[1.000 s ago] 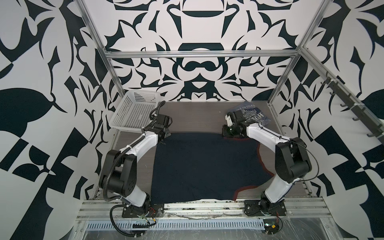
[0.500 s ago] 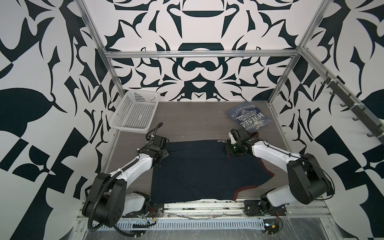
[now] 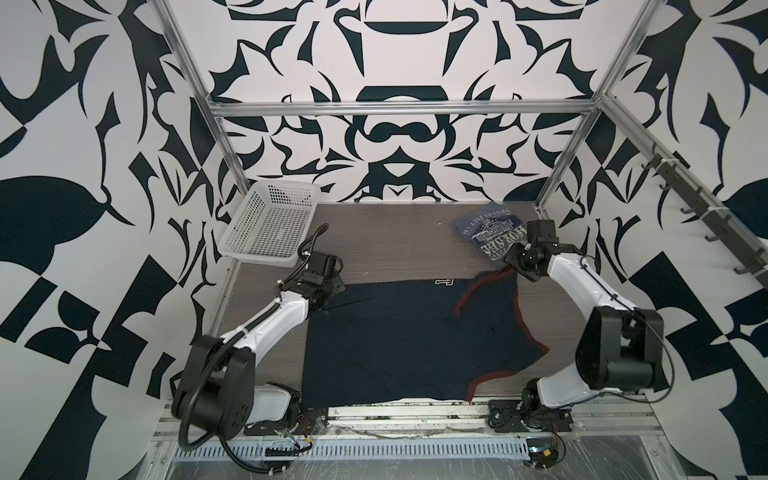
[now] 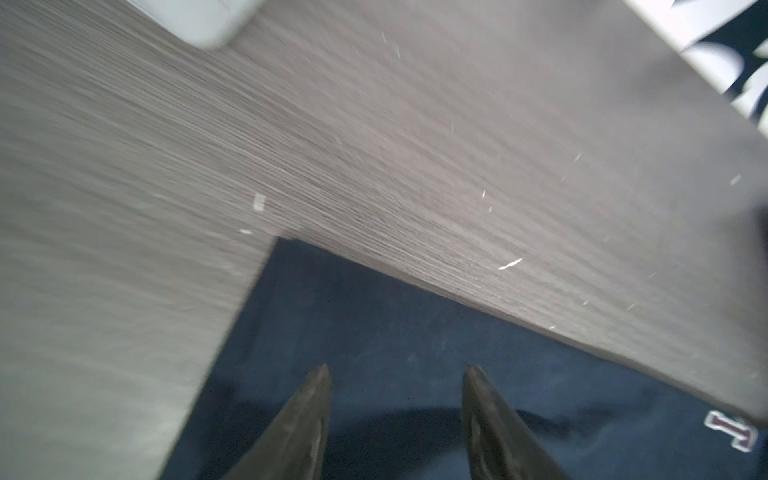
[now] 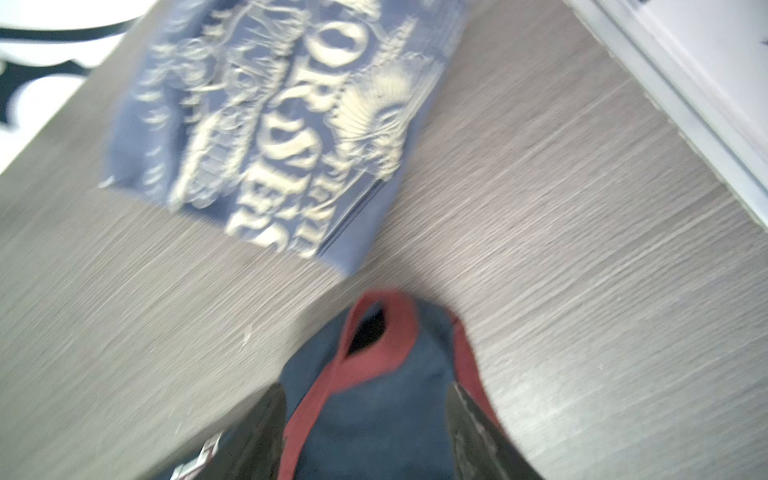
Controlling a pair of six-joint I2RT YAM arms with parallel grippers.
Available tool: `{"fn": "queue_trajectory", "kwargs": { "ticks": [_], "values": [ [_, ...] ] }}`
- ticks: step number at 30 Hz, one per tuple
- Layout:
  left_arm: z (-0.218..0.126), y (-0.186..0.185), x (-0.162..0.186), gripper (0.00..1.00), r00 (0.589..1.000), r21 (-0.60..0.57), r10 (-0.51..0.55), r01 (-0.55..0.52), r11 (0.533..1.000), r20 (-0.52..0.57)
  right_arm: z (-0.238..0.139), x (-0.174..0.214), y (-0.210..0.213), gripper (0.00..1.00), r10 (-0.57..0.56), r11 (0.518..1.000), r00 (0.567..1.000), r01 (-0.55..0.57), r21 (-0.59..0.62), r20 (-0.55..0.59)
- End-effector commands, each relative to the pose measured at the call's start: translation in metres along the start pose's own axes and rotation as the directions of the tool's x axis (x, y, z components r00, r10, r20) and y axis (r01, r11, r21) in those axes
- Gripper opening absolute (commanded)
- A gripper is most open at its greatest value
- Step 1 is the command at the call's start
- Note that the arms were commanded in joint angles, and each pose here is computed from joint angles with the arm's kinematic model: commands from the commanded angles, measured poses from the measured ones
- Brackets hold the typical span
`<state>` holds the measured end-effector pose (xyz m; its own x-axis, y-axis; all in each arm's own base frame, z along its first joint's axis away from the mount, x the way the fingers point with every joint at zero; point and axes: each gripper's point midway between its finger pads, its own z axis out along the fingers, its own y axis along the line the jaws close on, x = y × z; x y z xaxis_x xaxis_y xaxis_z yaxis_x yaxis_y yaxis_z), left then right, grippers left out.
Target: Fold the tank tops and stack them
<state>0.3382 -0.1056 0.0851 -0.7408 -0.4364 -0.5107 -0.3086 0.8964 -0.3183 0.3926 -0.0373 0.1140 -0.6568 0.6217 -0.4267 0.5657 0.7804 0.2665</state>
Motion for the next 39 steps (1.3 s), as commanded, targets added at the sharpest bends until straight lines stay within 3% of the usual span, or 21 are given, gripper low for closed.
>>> {"fn": "queue_trajectory", "kwargs": {
  "ticks": [1,8,15,21,27,33,35,37,39],
  "values": [
    [0.015,-0.009,0.014,0.54,0.996,0.028,0.032,-0.030,0.999,-0.082,0.015,-0.001,0.008,0.64,0.058,0.998,0.996,-0.058,0.001,-0.060],
    [0.037,0.007,0.033,0.56,0.990,-0.029,0.041,-0.046,0.999,-0.135,0.059,0.004,0.021,0.64,0.115,0.991,0.978,-0.126,-0.053,-0.173],
    [0.046,0.032,0.044,0.57,0.990,-0.130,0.021,-0.039,0.991,-0.141,0.065,0.013,-0.008,0.20,0.157,0.987,0.975,-0.160,-0.005,-0.156],
    [0.048,0.047,0.043,0.58,0.993,-0.187,-0.016,-0.006,0.982,-0.114,0.044,0.004,-0.039,0.00,0.198,0.980,0.977,-0.199,-0.009,-0.076],
    [0.050,0.057,0.047,0.58,0.991,-0.197,-0.062,0.039,0.980,-0.117,0.015,0.009,-0.045,0.00,0.152,0.986,0.988,-0.152,-0.074,-0.005],
    [0.051,0.055,0.059,0.58,0.986,-0.160,-0.074,0.050,0.986,-0.149,0.020,0.041,-0.054,0.02,0.145,0.983,0.989,-0.146,-0.112,-0.017],
    [0.050,0.056,0.062,0.58,0.985,-0.155,-0.062,0.037,0.987,-0.160,0.023,0.047,-0.061,0.26,0.153,0.984,0.988,-0.154,-0.087,-0.026],
    [0.047,0.056,0.063,0.58,0.985,-0.150,-0.050,0.024,0.988,-0.167,0.025,0.052,-0.070,0.44,0.183,0.981,0.982,-0.185,-0.061,-0.044],
    [0.045,0.054,0.062,0.58,0.986,-0.140,-0.037,0.013,0.990,-0.165,0.022,0.052,-0.072,0.50,0.218,0.972,0.974,-0.223,-0.076,-0.065]
  ]
}}
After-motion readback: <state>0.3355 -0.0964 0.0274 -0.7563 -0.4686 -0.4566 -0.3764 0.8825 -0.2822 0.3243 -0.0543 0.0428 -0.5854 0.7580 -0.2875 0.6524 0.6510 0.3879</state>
